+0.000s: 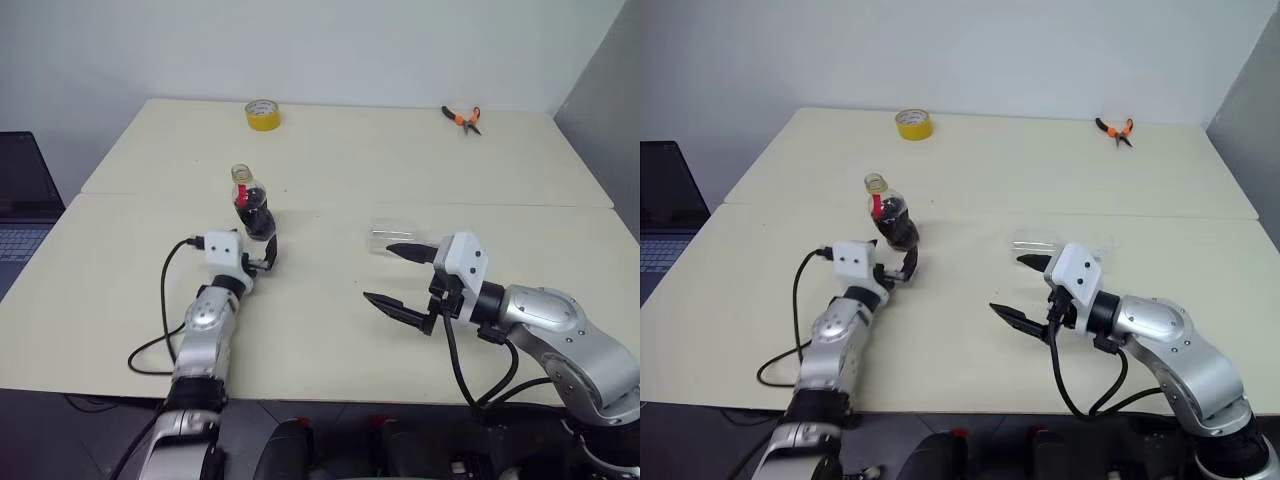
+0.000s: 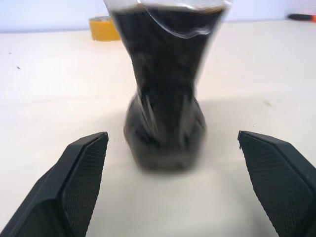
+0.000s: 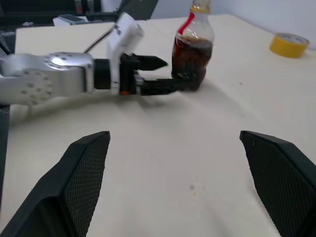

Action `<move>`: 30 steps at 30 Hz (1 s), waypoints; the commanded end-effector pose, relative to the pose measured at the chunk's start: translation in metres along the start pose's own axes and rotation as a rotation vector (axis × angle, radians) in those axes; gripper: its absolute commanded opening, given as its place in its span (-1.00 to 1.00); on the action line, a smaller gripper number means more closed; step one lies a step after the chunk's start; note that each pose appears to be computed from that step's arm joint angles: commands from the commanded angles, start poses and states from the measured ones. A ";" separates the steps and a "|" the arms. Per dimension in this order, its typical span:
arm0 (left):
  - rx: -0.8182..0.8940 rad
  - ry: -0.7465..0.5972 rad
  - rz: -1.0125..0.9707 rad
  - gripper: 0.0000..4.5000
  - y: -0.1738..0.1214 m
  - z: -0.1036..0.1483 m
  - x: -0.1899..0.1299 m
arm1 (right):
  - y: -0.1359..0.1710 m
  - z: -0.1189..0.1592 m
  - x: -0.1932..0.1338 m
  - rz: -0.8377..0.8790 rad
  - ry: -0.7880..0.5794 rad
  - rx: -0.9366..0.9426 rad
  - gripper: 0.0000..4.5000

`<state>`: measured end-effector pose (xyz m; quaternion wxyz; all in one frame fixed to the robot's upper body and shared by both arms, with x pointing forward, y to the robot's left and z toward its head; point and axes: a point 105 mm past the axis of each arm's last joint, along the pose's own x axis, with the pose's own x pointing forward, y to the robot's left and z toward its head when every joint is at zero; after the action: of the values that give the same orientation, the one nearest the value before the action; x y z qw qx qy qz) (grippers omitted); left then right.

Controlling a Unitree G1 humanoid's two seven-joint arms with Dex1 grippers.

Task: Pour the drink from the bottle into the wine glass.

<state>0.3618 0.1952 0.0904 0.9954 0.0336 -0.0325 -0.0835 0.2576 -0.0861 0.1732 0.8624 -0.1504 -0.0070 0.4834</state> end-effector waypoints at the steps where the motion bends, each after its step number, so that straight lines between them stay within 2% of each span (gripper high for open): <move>1: 0.038 -0.045 -0.077 0.98 -0.017 0.021 -0.018 | -0.011 0.007 -0.012 -0.111 -0.008 -0.109 1.00; 3: 0.043 -0.034 -0.081 0.98 -0.019 0.021 -0.024 | -0.014 0.005 -0.014 -0.135 0.000 -0.126 1.00; 6: 0.071 -0.026 -0.170 0.98 -0.038 0.022 -0.041 | -0.025 0.002 -0.017 -0.230 0.021 -0.177 1.00; 9: 0.106 -0.061 -0.406 0.98 -0.079 0.031 -0.054 | -0.049 -0.003 -0.018 -0.371 0.138 -0.377 1.00; 11: 0.094 -0.082 -0.477 0.98 -0.089 0.039 -0.052 | -0.059 -0.014 -0.017 -0.400 0.239 -0.506 1.00; 17: 0.102 -0.095 -0.672 0.98 -0.099 0.053 -0.044 | -0.075 -0.039 -0.008 -0.419 0.416 -0.809 1.00; 21: 0.119 -0.080 -0.752 0.98 -0.098 0.056 -0.041 | -0.080 -0.042 -0.004 -0.441 0.437 -0.871 1.00; 26: 0.251 -0.091 -0.928 0.98 -0.098 0.072 -0.033 | -0.100 -0.057 0.002 -0.541 0.539 -1.019 1.00; 30: 0.250 -0.103 -0.938 0.98 -0.102 0.075 -0.029 | -0.107 -0.064 0.009 -0.560 0.568 -1.033 1.00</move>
<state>0.3117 0.0995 0.1503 0.8401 0.1613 -0.0591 -0.5145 0.3570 -0.1501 0.1255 0.7503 -0.6467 -0.0228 0.1357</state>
